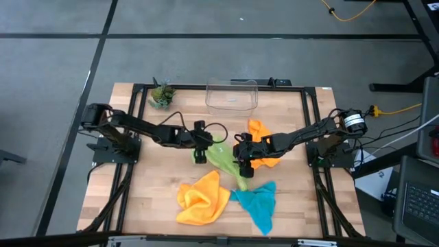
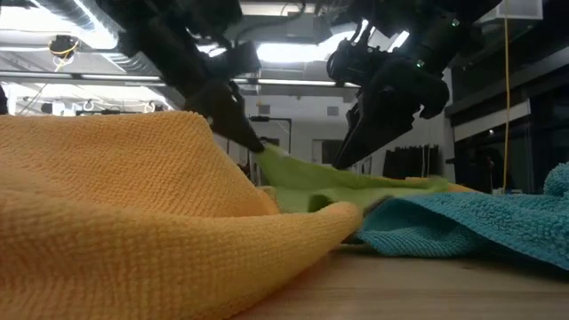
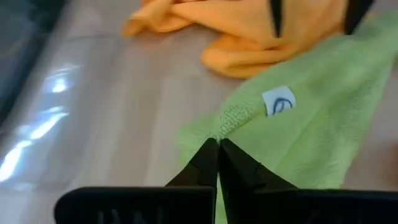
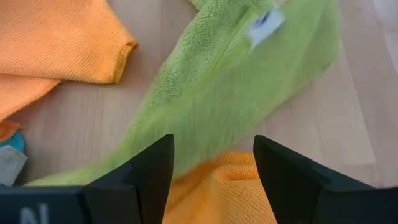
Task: Fold microfiber towels
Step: Fold the green microfiber cloth
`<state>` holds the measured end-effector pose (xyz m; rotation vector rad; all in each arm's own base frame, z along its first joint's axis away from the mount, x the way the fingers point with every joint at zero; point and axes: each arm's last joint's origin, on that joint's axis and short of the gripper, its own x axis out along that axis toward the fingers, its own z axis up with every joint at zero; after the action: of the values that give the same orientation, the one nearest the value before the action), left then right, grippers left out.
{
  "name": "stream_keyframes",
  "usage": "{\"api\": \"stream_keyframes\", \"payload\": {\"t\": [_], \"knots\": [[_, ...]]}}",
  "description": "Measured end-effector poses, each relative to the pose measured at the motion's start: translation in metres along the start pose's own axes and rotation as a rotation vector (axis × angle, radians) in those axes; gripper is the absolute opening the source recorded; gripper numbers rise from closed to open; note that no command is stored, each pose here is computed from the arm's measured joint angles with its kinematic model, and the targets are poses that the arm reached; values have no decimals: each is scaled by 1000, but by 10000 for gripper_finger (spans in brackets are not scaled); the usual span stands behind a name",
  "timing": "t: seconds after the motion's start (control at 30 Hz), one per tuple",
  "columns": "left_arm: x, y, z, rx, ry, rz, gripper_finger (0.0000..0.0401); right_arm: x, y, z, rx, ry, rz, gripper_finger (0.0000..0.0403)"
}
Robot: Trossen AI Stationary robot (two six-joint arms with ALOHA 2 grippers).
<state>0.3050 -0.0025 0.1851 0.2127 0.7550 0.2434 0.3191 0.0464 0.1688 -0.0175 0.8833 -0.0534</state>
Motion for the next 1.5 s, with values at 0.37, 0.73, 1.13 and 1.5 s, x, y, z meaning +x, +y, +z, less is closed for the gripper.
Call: {"api": "stream_keyframes", "payload": {"t": [0.37, 0.73, 1.13, 1.5], "knots": [[-9, 4, 5, -34, -32, 117, 0, -1, 2, 16, 207, -160, 34, 224], [-8, 10, 12, -76, -94, 234, 0, 14, -4, 16, 309, -254, -245, 220], [-12, 16, 26, -101, -155, 361, 0, 12, -6, 43, 293, -323, -291, 191], [-26, 10, 50, -28, -140, 434, 0, 22, -20, 27, 372, -250, -530, 190]]}}
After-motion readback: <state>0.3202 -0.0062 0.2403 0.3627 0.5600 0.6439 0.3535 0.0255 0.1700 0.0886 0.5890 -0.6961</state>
